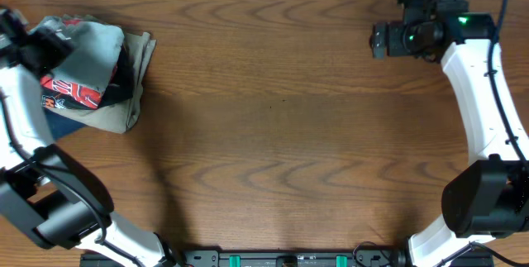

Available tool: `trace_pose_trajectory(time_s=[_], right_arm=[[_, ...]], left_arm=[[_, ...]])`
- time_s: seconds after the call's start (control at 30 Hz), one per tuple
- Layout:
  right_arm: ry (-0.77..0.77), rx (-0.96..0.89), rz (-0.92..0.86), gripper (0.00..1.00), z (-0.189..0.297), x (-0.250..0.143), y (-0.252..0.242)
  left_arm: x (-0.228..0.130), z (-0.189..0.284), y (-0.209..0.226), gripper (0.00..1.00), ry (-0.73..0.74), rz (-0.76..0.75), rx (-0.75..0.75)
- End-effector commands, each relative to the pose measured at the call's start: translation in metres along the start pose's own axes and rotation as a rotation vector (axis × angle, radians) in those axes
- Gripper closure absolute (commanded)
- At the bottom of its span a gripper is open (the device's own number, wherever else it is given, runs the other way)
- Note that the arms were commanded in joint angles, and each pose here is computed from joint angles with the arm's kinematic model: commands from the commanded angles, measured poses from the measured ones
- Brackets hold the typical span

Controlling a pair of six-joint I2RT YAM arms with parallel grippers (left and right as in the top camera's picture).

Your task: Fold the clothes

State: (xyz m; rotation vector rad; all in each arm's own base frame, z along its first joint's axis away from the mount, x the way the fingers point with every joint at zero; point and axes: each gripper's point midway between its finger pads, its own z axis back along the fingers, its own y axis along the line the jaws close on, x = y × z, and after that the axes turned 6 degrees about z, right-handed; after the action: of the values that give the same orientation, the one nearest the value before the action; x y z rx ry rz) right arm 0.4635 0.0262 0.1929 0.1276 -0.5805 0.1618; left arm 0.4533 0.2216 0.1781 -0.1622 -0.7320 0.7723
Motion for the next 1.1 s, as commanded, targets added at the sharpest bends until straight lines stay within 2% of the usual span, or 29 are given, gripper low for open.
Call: trace_pose_trajectory(time_s=[0.0, 0.27, 0.4, 0.53, 0.7, 0.8, 1.07], right_arm=[[-0.061, 0.145, -0.073, 0.01, 0.007, 0.011, 0.005], [0.003, 0.115, -0.12, 0.01, 0.007, -0.009, -0.021], [0.128, 0.094, -0.157, 0.01, 0.001, -0.039, -0.024], [0.261, 0.097, -0.19, 0.01, 0.007, -0.07, -0.019], [0.384, 0.117, -0.222, 0.01, 0.017, -0.097, -0.01], [0.457, 0.129, -0.24, 0.01, 0.024, -0.113, -0.005], [0.614, 0.156, -0.276, 0.01, 0.046, -0.144, 0.007]], left_arm=[[-0.024, -0.007, -0.036, 0.02, 0.053, -0.127, -0.033], [-0.103, -0.008, -0.084, 0.02, 0.251, -0.276, -0.013], [-0.152, 0.003, -0.095, 0.02, 0.406, -0.33, 0.011], [-0.197, 0.025, -0.084, 0.02, 0.588, -0.354, 0.085], [-0.221, 0.049, -0.053, 0.02, 0.721, -0.37, 0.227], [-0.226, 0.054, -0.041, 0.02, 0.751, -0.377, 0.278], [-0.236, 0.062, -0.041, 0.02, 0.8, -0.332, 0.277]])
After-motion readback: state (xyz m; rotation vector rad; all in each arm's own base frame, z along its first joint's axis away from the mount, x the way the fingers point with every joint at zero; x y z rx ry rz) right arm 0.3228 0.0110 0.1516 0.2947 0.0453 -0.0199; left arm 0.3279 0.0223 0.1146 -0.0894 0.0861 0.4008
